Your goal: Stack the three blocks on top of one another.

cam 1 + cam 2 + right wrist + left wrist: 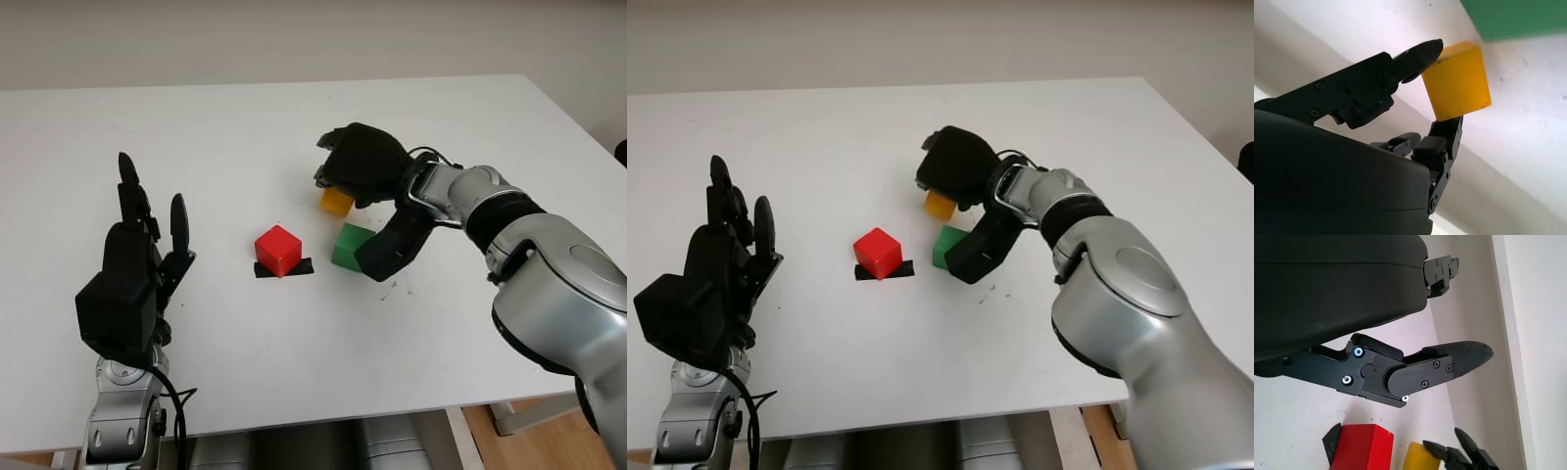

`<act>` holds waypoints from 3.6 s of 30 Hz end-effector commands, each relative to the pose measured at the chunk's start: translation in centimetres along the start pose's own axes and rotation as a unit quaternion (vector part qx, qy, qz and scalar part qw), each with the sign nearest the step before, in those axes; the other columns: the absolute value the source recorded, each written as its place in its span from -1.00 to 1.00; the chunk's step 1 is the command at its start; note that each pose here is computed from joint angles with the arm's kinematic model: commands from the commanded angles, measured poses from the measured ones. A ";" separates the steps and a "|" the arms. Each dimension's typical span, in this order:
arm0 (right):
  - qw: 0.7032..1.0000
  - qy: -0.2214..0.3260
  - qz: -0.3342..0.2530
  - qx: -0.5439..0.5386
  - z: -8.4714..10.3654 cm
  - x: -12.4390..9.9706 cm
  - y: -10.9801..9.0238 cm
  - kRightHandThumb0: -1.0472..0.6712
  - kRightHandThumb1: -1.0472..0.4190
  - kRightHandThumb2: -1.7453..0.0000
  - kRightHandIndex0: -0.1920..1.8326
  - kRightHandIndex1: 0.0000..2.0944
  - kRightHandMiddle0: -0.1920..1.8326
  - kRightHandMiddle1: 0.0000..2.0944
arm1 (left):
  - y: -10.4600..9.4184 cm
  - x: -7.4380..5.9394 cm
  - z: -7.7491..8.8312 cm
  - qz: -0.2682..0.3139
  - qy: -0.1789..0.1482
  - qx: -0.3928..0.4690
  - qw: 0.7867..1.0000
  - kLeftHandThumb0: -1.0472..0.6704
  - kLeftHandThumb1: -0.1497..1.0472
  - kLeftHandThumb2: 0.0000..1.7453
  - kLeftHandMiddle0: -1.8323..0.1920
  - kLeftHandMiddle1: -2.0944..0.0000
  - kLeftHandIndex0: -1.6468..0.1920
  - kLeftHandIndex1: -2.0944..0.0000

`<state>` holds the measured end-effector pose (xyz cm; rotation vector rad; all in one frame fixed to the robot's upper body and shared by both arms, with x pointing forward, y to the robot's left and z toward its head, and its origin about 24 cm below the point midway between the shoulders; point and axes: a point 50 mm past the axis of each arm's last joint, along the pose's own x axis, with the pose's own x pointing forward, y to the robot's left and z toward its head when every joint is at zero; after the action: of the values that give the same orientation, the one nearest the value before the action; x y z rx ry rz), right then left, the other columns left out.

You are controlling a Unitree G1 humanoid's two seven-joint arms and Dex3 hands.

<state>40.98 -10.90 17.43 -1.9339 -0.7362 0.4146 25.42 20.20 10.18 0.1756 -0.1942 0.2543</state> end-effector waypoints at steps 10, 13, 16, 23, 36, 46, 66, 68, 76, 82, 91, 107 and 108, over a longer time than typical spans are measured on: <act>0.983 0.079 -0.043 0.159 -2.8 -0.3 -2.3 -0.15 -0.85 0.94 -0.36 -0.96 -0.31 0.06 | -0.1 0.5 0.3 -0.005 -0.010 0.003 1.000 -0.54 1.00 -0.23 1.00 1.00 1.00 1.00; 0.966 0.105 -0.038 0.233 -3.4 -0.5 -2.5 -0.13 -0.84 0.94 -0.38 -0.96 -0.33 0.11 | -0.1 0.6 0.4 -0.006 -0.010 0.005 1.000 -0.55 1.00 -0.23 1.00 1.00 1.00 1.00; 0.951 0.116 -0.029 0.286 -3.8 -0.5 -2.6 -0.14 -0.84 0.94 -0.40 -0.97 -0.36 0.15 | -0.1 0.6 0.4 -0.007 -0.012 0.007 1.000 -0.55 1.00 -0.23 1.00 1.00 1.00 1.00; 0.890 0.119 -0.012 0.440 -4.5 -0.5 -3.2 -0.16 -0.85 0.94 -0.45 -0.98 -0.39 0.22 | 0.0 0.7 0.5 -0.006 -0.012 0.009 1.000 -0.55 1.00 -0.24 1.00 1.00 1.00 1.00; 0.835 0.045 0.011 0.548 -3.5 0.1 -3.9 -0.22 -0.85 0.93 -0.49 -0.97 -0.42 0.37 | 0.1 0.7 0.4 -0.008 -0.010 0.009 1.000 -0.56 1.00 -0.25 1.00 1.00 1.00 1.00; 0.860 -0.034 0.046 0.507 -1.7 0.7 -4.8 -0.22 -0.85 0.94 -0.50 -0.97 -0.47 0.43 | 0.2 0.7 0.5 -0.004 -0.014 0.006 1.000 -0.58 1.00 -0.26 1.00 1.00 1.00 1.00; 0.938 -0.167 0.063 0.296 1.7 1.7 -7.9 -0.19 -0.86 0.94 -0.50 -0.95 -0.43 0.39 | 0.1 1.2 0.8 -0.012 -0.013 -0.011 1.000 -0.65 1.00 -0.22 1.00 1.00 1.00 1.00; 0.942 -0.172 0.064 0.281 1.9 1.8 -8.0 -0.20 -0.87 0.94 -0.50 -0.95 -0.43 0.39 | 0.1 1.3 0.8 -0.012 -0.013 -0.012 1.000 -0.65 1.00 -0.21 1.00 1.00 1.00 1.00; 0.951 -0.180 0.077 0.240 2.6 2.2 -8.1 -0.23 -0.89 0.94 -0.51 -0.95 -0.47 0.41 | -0.1 1.2 0.7 -0.013 -0.011 -0.013 1.000 -0.66 1.00 -0.23 1.00 1.00 1.00 1.00; 0.955 -0.176 0.085 0.222 2.8 2.4 -7.9 -0.23 -0.91 0.93 -0.51 -0.95 -0.48 0.43 | -0.2 1.1 0.6 -0.009 -0.010 -0.012 1.000 -0.67 1.00 -0.24 1.00 1.00 1.00 1.00; 0.962 -0.168 0.088 0.194 3.2 2.8 -7.8 -0.20 -0.91 0.94 -0.51 -0.95 -0.50 0.45 | -0.4 0.9 0.5 -0.006 -0.009 -0.014 1.000 -0.66 1.00 -0.23 1.00 1.00 1.00 1.00; 0.967 -0.176 0.077 0.165 4.1 3.3 -7.7 -0.23 -0.91 0.94 -0.51 -0.95 -0.48 0.37 | -0.6 0.7 0.4 -0.003 -0.005 -0.020 1.000 -0.65 1.00 -0.24 1.00 1.00 1.00 1.00; 0.967 -0.177 0.075 0.166 4.1 3.3 -7.7 -0.23 -0.91 0.94 -0.51 -0.95 -0.48 0.37 | -0.7 0.7 0.4 -0.003 -0.006 -0.020 1.000 -0.65 1.00 -0.25 1.00 1.00 1.00 1.00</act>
<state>38.74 -3.97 21.32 -1.6049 -0.6544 0.9502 26.30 19.77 10.64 0.1398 -0.2036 0.2400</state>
